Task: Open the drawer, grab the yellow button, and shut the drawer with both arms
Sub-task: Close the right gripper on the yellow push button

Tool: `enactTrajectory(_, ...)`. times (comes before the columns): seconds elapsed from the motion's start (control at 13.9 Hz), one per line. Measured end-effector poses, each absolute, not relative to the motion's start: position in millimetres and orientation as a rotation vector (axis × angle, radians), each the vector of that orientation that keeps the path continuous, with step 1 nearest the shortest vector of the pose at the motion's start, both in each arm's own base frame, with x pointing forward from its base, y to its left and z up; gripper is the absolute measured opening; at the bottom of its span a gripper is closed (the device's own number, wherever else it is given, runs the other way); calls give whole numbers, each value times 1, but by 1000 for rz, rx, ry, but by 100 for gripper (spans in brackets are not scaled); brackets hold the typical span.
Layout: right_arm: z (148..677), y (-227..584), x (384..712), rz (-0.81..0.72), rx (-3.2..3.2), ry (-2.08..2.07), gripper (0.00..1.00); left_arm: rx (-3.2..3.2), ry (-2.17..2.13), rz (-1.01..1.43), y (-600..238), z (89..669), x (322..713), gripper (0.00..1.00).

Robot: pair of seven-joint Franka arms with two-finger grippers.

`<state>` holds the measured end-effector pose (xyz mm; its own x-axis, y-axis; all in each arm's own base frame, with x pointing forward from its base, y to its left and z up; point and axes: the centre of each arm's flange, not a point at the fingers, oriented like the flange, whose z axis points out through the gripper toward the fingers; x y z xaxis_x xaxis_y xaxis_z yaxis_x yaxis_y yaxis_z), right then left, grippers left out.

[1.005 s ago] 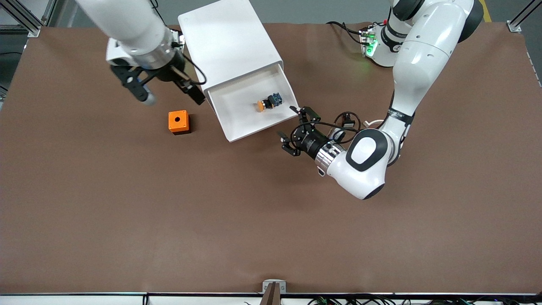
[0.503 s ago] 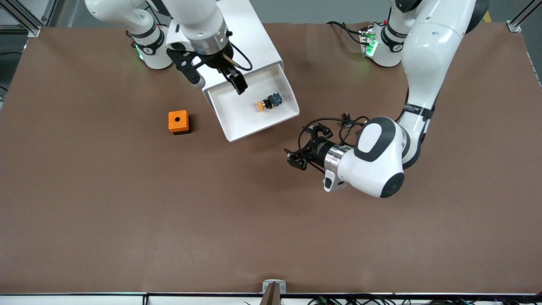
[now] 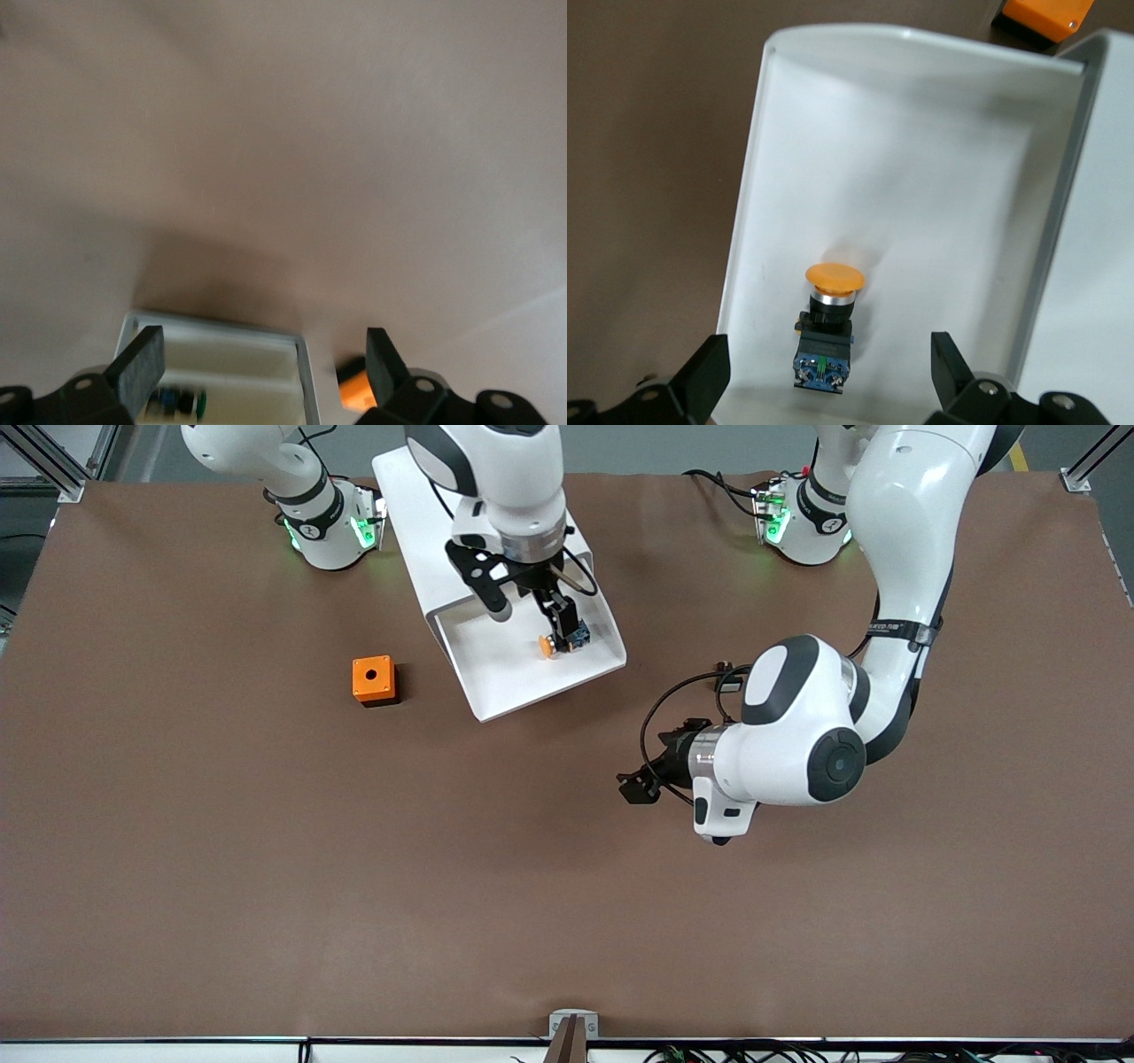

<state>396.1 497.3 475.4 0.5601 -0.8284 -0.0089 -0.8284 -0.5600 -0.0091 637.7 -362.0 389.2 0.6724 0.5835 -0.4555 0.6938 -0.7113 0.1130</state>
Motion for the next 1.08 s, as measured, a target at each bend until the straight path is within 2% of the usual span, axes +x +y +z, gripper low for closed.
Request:
enactTrajectory(0.22, 456, 508, 393, -4, -2768, 1495, 100, 2636, 996, -484, -372, 393, 637, 100)
enactTrajectory(1.08, 427, 515, 401, -12, -2751, 1538, 100, 2645, 999, -467, -370, 391, 638, 100)
